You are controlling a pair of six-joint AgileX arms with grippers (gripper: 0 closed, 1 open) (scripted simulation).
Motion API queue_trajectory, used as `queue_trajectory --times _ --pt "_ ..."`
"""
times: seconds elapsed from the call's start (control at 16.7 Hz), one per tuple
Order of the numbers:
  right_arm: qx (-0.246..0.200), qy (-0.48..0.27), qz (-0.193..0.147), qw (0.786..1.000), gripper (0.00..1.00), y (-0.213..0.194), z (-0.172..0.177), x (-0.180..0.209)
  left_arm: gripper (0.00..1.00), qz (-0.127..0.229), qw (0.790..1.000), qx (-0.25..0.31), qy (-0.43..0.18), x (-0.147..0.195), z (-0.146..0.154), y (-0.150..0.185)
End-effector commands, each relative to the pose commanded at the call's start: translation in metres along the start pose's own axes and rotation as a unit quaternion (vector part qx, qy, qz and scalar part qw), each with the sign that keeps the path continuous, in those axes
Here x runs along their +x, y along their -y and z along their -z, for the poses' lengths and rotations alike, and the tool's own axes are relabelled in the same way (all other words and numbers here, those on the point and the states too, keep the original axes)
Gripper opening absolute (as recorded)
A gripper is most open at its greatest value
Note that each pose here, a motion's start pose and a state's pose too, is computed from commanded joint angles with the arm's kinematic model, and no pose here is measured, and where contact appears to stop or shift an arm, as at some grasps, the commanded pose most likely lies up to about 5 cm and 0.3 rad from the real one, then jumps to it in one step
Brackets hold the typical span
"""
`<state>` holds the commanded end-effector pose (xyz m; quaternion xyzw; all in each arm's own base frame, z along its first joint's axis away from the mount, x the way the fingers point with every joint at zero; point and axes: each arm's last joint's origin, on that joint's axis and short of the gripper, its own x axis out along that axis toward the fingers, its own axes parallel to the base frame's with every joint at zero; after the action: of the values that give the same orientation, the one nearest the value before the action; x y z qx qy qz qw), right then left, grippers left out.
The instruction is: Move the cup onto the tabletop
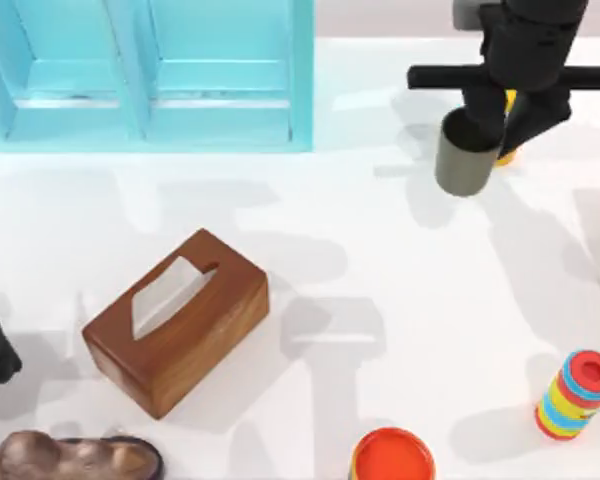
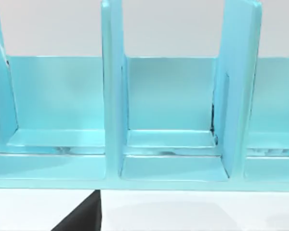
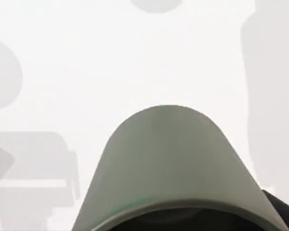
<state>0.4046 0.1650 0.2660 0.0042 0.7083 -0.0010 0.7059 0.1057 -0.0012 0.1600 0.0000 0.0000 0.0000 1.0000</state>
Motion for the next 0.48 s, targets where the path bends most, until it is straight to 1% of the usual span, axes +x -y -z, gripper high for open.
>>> queue_trajectory --times 0.12,0.24,0.48 --pt "0.001 0.003 -0.001 1.0 0.0 -0.036 0.0 0.008 1.0 0.0 1.0 0.0 0.0 0.0 0.0 0.0" --pt "0.001 0.004 0.0 1.0 0.0 -0.06 0.003 0.015 1.0 0.0 1.0 0.0 0.0 0.0 0.0 0.0" --pt "0.001 0.004 0.0 1.0 0.0 -0.067 0.005 0.017 1.0 0.0 1.0 0.0 0.0 0.0 0.0 0.0"
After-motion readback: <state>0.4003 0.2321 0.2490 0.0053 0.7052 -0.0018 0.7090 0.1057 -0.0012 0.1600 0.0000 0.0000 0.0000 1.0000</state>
